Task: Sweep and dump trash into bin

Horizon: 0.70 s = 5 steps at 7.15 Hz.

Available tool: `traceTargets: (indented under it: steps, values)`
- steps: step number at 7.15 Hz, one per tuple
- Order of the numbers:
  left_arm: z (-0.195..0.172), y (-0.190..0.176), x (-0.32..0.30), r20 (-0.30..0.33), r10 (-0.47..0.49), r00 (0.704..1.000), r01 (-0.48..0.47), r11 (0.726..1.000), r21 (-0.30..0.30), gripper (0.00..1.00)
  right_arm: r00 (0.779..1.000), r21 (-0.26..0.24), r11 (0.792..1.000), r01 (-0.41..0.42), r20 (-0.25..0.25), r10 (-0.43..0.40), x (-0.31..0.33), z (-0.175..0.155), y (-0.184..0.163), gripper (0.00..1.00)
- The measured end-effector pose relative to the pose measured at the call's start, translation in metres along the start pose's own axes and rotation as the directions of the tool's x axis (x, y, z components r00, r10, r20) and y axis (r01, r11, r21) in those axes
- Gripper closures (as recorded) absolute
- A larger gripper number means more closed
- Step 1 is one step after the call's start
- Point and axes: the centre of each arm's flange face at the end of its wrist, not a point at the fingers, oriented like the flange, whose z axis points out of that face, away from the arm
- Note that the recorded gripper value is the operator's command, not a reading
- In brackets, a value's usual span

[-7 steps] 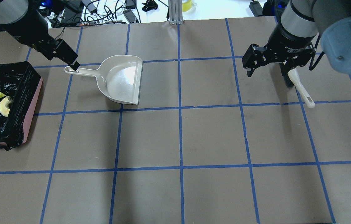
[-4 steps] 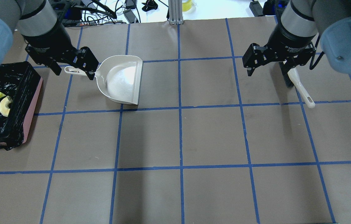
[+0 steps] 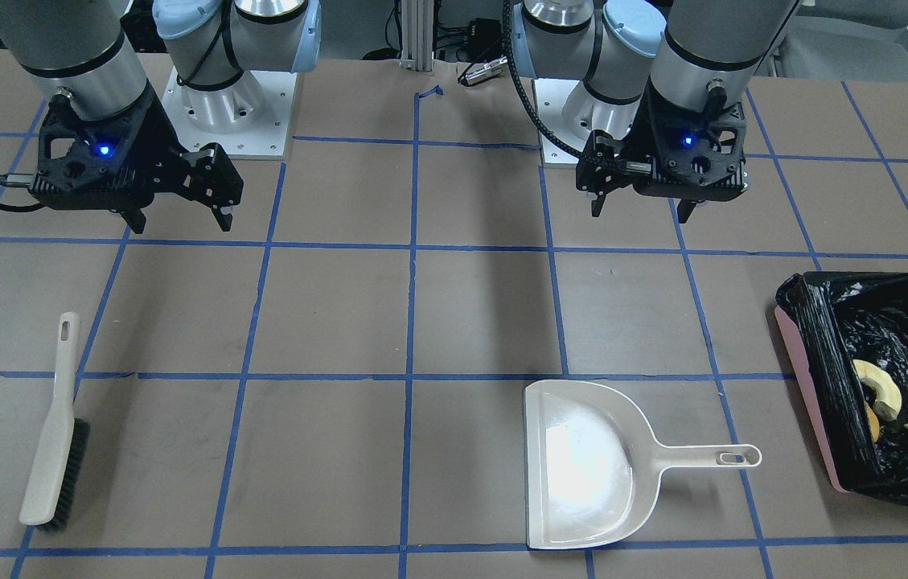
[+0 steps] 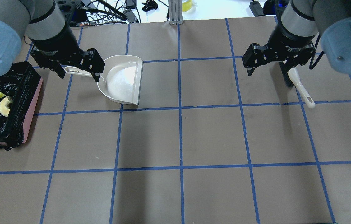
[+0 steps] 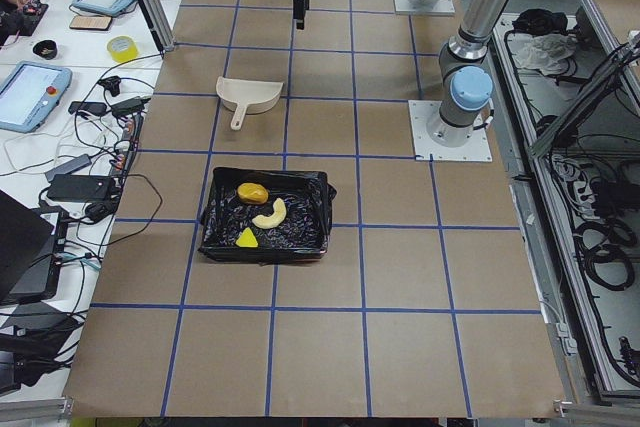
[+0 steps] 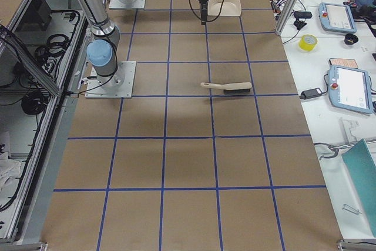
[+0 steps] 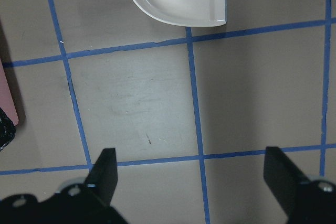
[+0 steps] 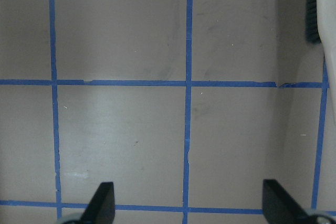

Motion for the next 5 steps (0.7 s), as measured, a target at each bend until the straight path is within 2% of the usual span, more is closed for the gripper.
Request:
traceTargets:
  steps: [5]
  values:
    - [-0.0011, -0.0008, -0.006, -0.01, -0.016, 1.0, 0.017, 1.0, 0.018, 0.0, 1.0, 0.001, 1.0, 0.004, -0.001, -0.004, 0.0001, 0.0002, -0.0002, 0.0]
